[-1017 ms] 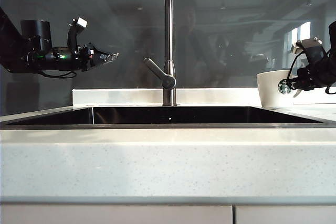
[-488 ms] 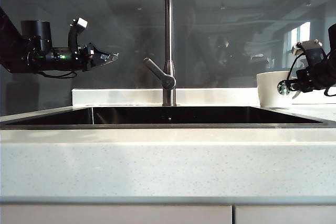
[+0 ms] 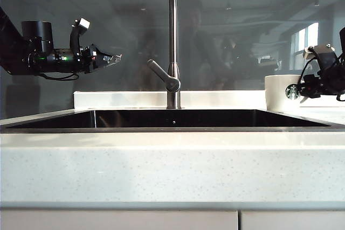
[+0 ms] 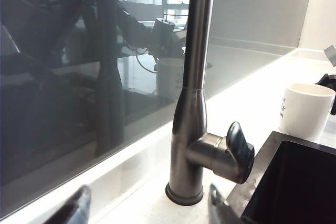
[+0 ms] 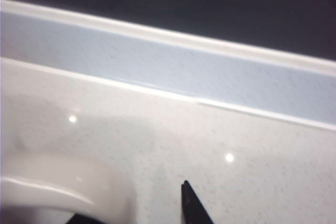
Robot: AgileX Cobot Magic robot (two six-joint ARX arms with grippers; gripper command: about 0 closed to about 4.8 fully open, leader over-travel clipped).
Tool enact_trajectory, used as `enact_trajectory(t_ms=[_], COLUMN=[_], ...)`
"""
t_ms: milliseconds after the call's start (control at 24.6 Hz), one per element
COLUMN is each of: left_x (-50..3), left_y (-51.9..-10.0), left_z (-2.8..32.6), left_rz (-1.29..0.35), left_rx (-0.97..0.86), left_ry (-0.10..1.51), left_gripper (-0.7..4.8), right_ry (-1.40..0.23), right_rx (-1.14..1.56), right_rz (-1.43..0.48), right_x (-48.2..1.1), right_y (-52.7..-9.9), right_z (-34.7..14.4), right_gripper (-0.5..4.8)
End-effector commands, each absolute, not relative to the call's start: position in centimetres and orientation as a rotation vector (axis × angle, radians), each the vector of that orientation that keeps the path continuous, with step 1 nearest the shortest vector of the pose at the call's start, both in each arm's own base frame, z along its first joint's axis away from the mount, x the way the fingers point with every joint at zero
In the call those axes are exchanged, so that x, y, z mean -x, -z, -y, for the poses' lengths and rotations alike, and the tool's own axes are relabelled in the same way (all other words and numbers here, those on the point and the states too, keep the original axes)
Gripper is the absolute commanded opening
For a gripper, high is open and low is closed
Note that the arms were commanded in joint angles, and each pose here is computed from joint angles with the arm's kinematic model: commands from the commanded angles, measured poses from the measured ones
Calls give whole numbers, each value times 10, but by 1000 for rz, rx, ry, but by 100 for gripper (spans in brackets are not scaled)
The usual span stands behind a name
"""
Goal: Pick up the mug next to the sink, go to the faucet to get some water, pour the water into the sink, and finally put the mug back to its place.
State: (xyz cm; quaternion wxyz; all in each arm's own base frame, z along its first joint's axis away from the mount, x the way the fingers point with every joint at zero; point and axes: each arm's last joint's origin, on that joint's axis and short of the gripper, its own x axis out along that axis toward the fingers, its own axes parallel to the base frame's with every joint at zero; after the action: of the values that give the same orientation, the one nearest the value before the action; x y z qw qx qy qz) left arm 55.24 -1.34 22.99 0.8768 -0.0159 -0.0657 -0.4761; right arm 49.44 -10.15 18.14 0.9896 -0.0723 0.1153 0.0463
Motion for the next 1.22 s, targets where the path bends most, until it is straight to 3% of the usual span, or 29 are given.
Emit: enact_trajectory(t_ms=[41,488,813,895,976,1017,1098,1179,1220], left_x=[-551,-552,-552,-552,-552,-552,-553,-553,-552], left_y=[-235,-233,-233,-233,-233,-233,-234,-235,-239], left_z=[14,14,14,15,15,14,13,9,7], left_rz=[156,136,133,125,123,124,116,110,104], left_rx=[21,34,38,54,57,60,82,98,119], left_ry=[1001,998,999,1001,1001,986,954,947,941], left_gripper=[279,279,279,278,269,250,175,6,3], right_ry=[-89,-81,-93,-97,-103,-122,-136,-134,-133], right_rx=[145,131,131,128,110,102,74,58,46], right_rz=[-204,-257,-224,-218,-212,-206,-195,-184,-175], right_x=[-494,-483,-443,-434,-424,-418,-407,-397,-389], right_y=[-191,-204,-217,-221,-227,-231,-239,-247,-252], right_z=[101,107,111,109,106,103,98,95,93], right_gripper=[181,180,179,156,46,-15,-3,-3,-3])
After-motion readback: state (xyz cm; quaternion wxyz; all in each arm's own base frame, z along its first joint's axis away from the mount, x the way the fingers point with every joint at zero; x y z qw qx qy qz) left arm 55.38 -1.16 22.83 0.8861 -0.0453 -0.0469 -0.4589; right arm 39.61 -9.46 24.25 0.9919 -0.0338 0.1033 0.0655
